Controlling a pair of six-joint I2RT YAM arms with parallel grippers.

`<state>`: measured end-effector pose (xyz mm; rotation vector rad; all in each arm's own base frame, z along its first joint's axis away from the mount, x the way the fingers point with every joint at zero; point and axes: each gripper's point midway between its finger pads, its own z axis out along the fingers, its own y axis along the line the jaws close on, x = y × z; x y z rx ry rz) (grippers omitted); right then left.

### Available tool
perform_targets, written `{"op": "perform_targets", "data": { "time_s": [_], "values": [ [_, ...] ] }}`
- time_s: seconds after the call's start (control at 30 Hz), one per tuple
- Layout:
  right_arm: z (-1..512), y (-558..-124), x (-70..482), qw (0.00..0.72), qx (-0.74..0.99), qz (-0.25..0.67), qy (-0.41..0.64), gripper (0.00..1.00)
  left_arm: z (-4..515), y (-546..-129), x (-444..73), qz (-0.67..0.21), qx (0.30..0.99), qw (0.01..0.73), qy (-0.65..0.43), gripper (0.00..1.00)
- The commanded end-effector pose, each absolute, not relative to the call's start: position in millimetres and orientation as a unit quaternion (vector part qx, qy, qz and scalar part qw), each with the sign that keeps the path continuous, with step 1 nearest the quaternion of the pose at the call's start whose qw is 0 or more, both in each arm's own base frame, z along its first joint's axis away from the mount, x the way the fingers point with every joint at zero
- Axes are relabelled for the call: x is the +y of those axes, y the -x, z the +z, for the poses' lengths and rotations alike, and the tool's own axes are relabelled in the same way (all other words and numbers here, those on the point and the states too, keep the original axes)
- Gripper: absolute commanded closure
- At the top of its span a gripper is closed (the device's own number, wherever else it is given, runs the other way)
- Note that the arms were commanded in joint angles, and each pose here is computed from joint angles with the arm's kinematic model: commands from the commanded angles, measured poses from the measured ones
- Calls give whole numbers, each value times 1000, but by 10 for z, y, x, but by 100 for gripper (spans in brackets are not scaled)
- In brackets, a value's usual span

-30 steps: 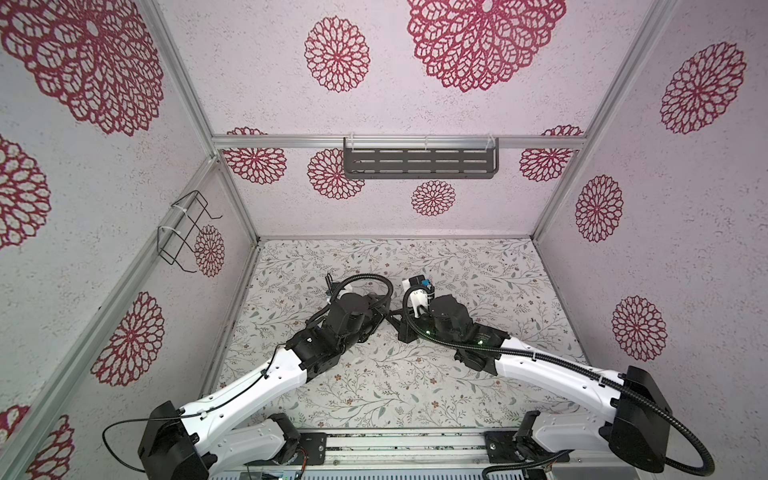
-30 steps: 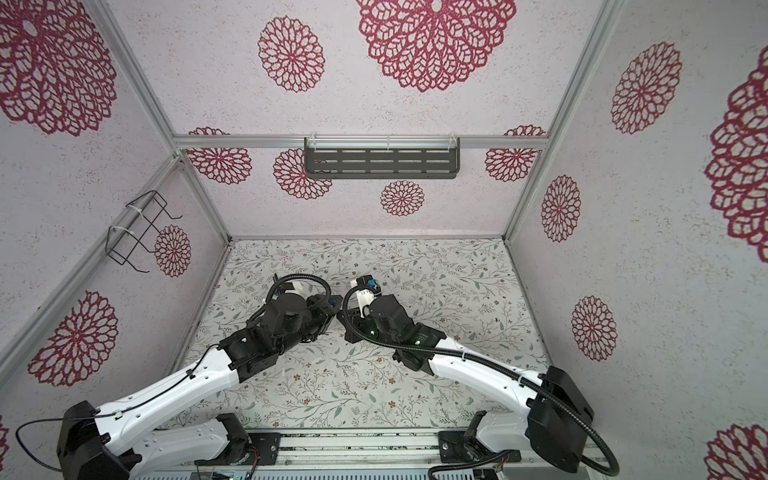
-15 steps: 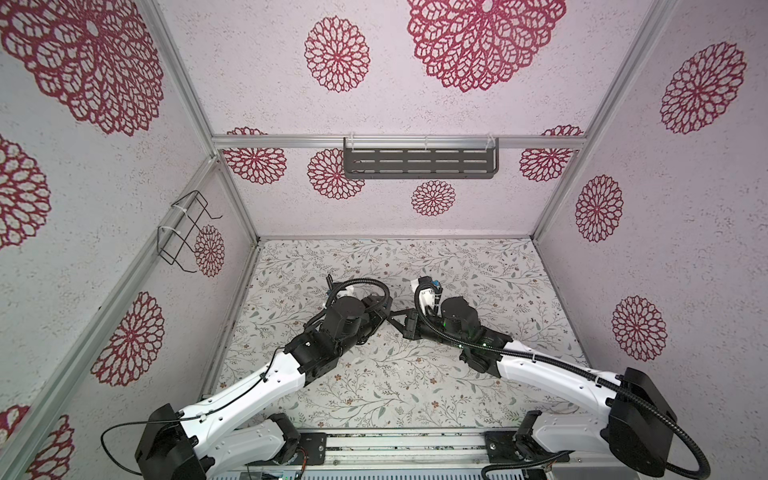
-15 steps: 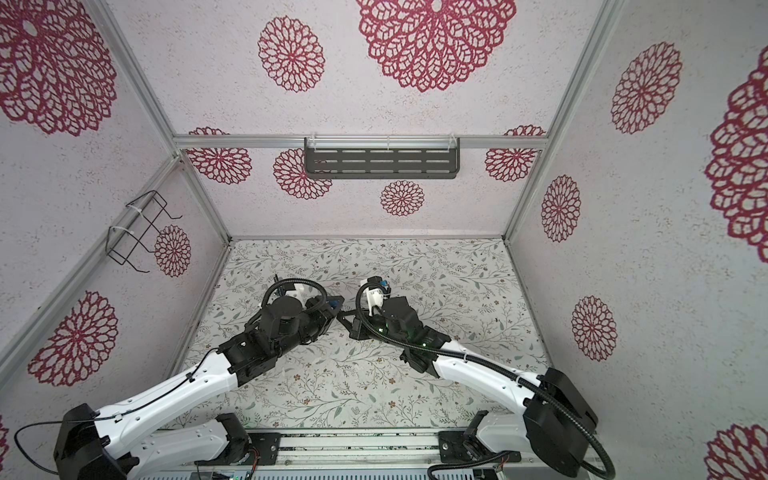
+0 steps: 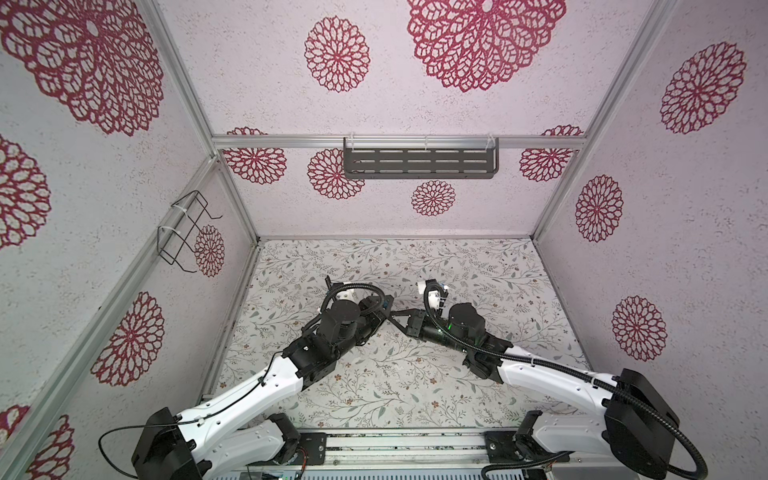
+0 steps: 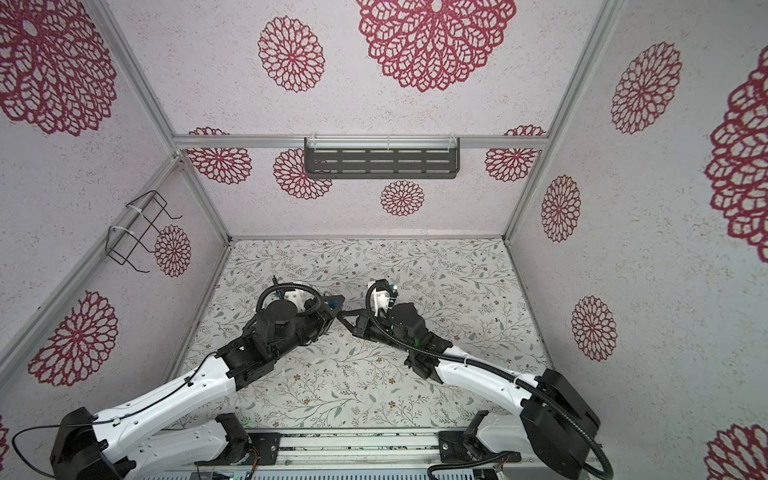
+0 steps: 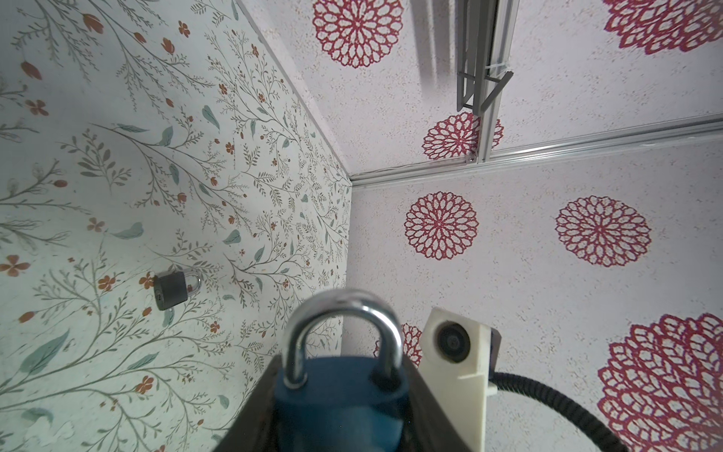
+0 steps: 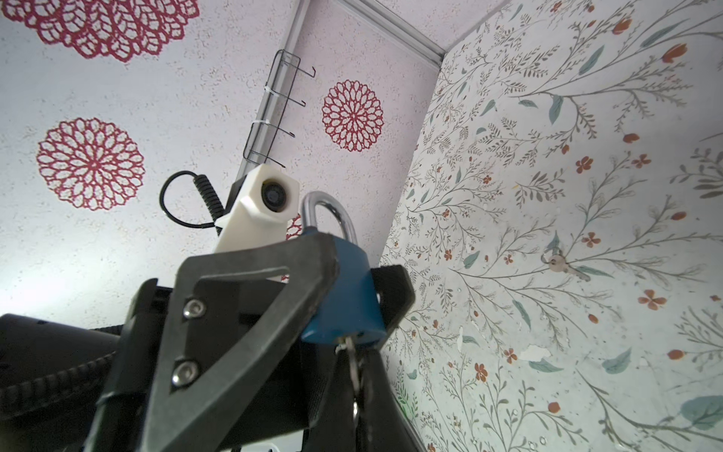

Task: Unlock with the key

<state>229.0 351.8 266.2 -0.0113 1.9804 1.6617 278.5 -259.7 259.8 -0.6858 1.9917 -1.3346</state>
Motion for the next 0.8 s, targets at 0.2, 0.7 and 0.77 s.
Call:
{"op": "perform_targets", "data": {
  "time_s": [0.2, 0.7, 0.77],
  "values": [
    [3188, -2268, 3504, 339, 696, 631, 43, 100, 2752, -2672, -2652, -531, 748, 318, 238, 100],
    [2833, -2306, 3274, 392, 773, 490, 91, 68, 2849, -2798, -2374, -460, 765, 363, 267, 100],
    [2857, -2302, 3230, 401, 773, 484, 90, 68, 2846, -2799, -2389, -460, 767, 360, 265, 100]
  ]
}}
